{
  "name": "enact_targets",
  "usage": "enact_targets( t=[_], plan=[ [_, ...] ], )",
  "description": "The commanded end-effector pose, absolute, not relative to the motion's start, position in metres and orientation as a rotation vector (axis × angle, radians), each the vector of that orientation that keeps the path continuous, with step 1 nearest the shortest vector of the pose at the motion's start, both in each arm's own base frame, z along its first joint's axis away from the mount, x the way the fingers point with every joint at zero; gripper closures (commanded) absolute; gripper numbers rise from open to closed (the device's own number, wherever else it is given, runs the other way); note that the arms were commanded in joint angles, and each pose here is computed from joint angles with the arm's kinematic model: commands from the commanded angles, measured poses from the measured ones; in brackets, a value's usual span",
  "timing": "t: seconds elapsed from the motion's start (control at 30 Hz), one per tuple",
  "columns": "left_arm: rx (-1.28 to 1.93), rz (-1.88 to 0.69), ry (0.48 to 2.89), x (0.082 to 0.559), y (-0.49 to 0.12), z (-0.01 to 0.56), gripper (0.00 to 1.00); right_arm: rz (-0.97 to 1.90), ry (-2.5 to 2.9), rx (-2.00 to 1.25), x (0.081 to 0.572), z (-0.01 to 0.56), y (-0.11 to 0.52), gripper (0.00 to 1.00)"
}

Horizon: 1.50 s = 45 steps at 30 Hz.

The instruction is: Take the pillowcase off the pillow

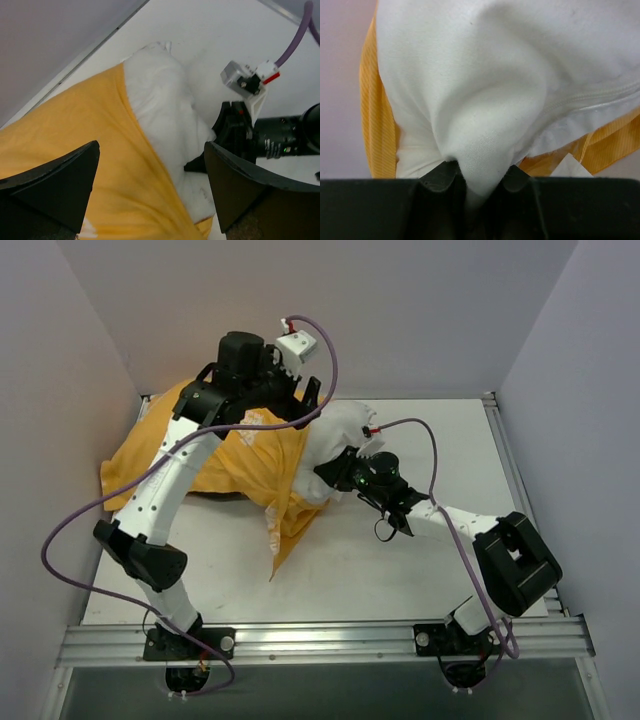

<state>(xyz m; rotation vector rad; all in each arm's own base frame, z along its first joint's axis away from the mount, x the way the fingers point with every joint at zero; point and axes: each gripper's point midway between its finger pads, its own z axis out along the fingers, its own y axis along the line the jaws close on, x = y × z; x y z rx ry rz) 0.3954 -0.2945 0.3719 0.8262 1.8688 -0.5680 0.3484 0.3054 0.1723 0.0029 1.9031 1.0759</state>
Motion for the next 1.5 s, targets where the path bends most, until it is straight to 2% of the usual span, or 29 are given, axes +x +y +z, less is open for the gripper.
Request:
enact_targets(
  t=[0.0, 0.07, 0.1, 0.13, 0.17, 0.23, 0.37, 0.47, 0.57, 0.6, 0.67, 0.7, 0.73, 1.0, 1.23, 1.47],
  plan=[
    [0.917, -0.447, 1.888, 0.369, -0.253, 0.369, 0.06, 1.153, 1.722, 0.012, 0.355, 0.230, 0.310, 1.00],
    [0.966, -0.342, 1.905, 0.363, -0.235, 0.350, 0.02, 1.146, 1.724, 0.019, 0.356, 0.230, 0.308, 1.00],
    [0.990, -0.280, 1.997, 0.361, -0.224, 0.307, 0.03, 1.151, 1.724, 0.021, 0.355, 0.229, 0.309, 1.00],
    [1.016, -0.236, 1.994, 0.360, -0.218, 0.296, 0.15, 1.156, 1.720, 0.025, 0.355, 0.229, 0.309, 1.00],
    [1.016, -0.205, 1.942, 0.357, -0.218, 0.300, 0.17, 1.160, 1.720, 0.031, 0.355, 0.229, 0.309, 1.00],
    [1.073, -0.136, 1.968, 0.349, -0.212, 0.269, 0.16, 1.163, 1.724, 0.037, 0.355, 0.228, 0.310, 1.00],
    [1.095, -0.179, 1.989, 0.340, -0.222, 0.251, 0.10, 1.156, 1.733, 0.032, 0.354, 0.231, 0.312, 1.00],
    [1.069, -0.181, 2.016, 0.343, -0.222, 0.241, 0.23, 1.157, 1.735, 0.028, 0.353, 0.234, 0.313, 1.00],
    [1.064, -0.196, 2.045, 0.343, -0.224, 0.228, 0.28, 1.165, 1.736, 0.024, 0.352, 0.237, 0.314, 1.00],
    [1.050, -0.196, 2.053, 0.344, -0.223, 0.227, 0.43, 1.165, 1.736, 0.021, 0.351, 0.238, 0.314, 1.00],
    [1.038, -0.194, 2.064, 0.346, -0.221, 0.225, 0.65, 1.173, 1.731, 0.019, 0.350, 0.242, 0.312, 1.00],
    [1.032, -0.200, 2.070, 0.346, -0.219, 0.224, 0.90, 1.172, 1.732, 0.021, 0.349, 0.242, 0.311, 1.00],
    [1.024, -0.199, 2.074, 0.346, -0.216, 0.225, 0.98, 1.171, 1.728, 0.023, 0.348, 0.246, 0.308, 1.00],
    [0.972, 0.046, 2.127, 0.363, -0.144, 0.193, 0.98, 1.242, 1.683, 0.055, 0.336, 0.284, 0.265, 1.00],
    [0.904, 0.188, 2.179, 0.361, -0.080, 0.174, 0.98, 1.187, 1.665, 0.098, 0.322, 0.297, 0.193, 1.00],
    [0.856, 0.377, 2.230, 0.395, -0.009, 0.138, 0.98, 1.229, 1.612, 0.070, 0.298, 0.327, 0.180, 1.00]
  ],
)
